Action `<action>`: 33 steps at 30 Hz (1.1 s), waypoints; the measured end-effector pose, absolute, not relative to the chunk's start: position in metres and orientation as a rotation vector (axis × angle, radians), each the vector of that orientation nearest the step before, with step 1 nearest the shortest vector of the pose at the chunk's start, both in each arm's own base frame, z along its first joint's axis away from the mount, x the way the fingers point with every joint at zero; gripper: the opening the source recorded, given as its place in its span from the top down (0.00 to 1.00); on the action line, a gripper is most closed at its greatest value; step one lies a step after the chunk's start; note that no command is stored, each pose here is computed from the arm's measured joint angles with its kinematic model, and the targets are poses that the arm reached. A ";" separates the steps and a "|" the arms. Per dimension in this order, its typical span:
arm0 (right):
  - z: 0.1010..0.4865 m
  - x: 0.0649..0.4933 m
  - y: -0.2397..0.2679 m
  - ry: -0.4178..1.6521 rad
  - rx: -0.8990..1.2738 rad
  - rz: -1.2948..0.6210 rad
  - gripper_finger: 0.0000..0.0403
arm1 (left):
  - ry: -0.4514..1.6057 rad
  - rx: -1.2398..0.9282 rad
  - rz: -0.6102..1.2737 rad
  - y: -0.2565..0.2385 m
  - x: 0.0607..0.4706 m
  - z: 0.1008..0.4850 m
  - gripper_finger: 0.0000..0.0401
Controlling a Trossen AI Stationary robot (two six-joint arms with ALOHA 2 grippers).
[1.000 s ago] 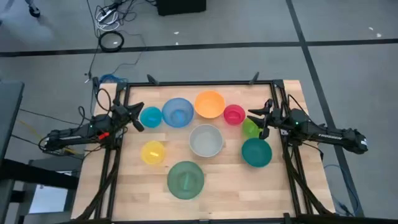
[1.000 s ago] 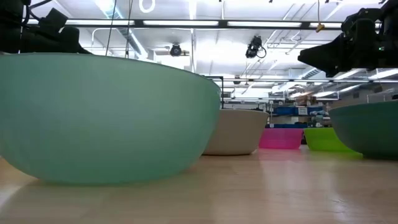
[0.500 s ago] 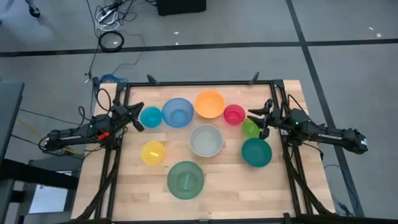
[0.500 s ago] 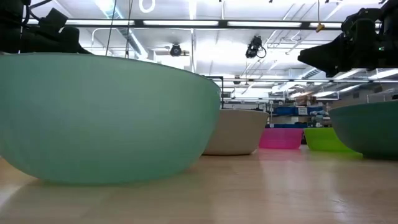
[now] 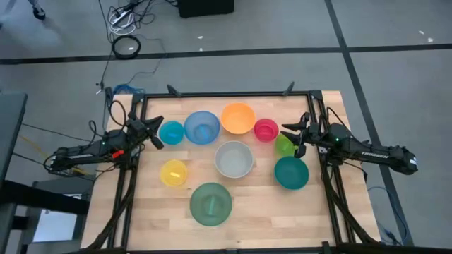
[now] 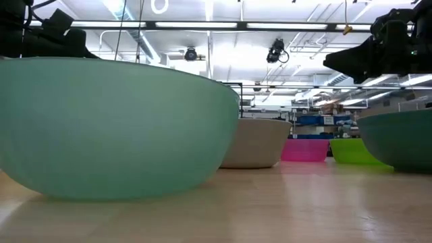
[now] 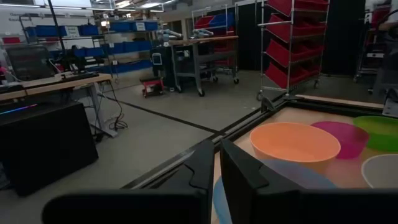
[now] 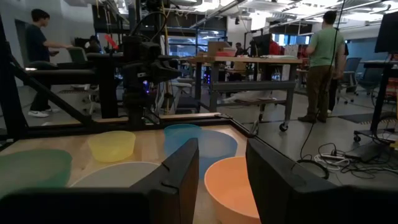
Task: Nest bowls inside each other
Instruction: Stack the dark green bowl on top of the right blue bowl
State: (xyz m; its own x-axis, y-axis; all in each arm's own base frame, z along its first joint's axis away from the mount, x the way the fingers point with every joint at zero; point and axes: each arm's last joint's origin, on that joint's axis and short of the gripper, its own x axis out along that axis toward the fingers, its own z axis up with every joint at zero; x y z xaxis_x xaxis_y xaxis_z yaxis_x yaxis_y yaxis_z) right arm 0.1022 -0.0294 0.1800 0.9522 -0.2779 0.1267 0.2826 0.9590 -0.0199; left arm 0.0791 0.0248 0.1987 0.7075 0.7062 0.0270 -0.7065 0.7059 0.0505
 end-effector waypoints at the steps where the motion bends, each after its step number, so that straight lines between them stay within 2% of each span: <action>1: 0.180 0.102 -0.029 -0.126 -0.038 -0.285 0.70 | -0.006 0.059 0.785 0.025 0.079 0.199 0.91; 5: 0.184 0.102 -0.029 -0.167 -0.035 -0.283 0.70 | -0.006 0.058 0.785 0.025 0.079 0.199 0.91; 15: 0.187 0.101 -0.029 -0.221 0.164 -0.261 0.70 | -0.008 0.056 0.785 0.025 0.079 0.199 0.91; 21: 0.191 0.100 -0.029 -0.270 0.172 -0.266 0.70 | -0.066 -0.067 0.782 0.025 0.079 0.200 0.91; 31: 0.193 0.100 -0.030 -0.284 0.130 -0.302 0.71 | -0.364 -0.186 0.765 0.024 0.074 0.225 0.91; 33: 0.192 0.099 -0.031 -0.278 0.103 -0.342 0.71 | -0.413 -0.195 0.818 0.025 0.071 0.230 0.91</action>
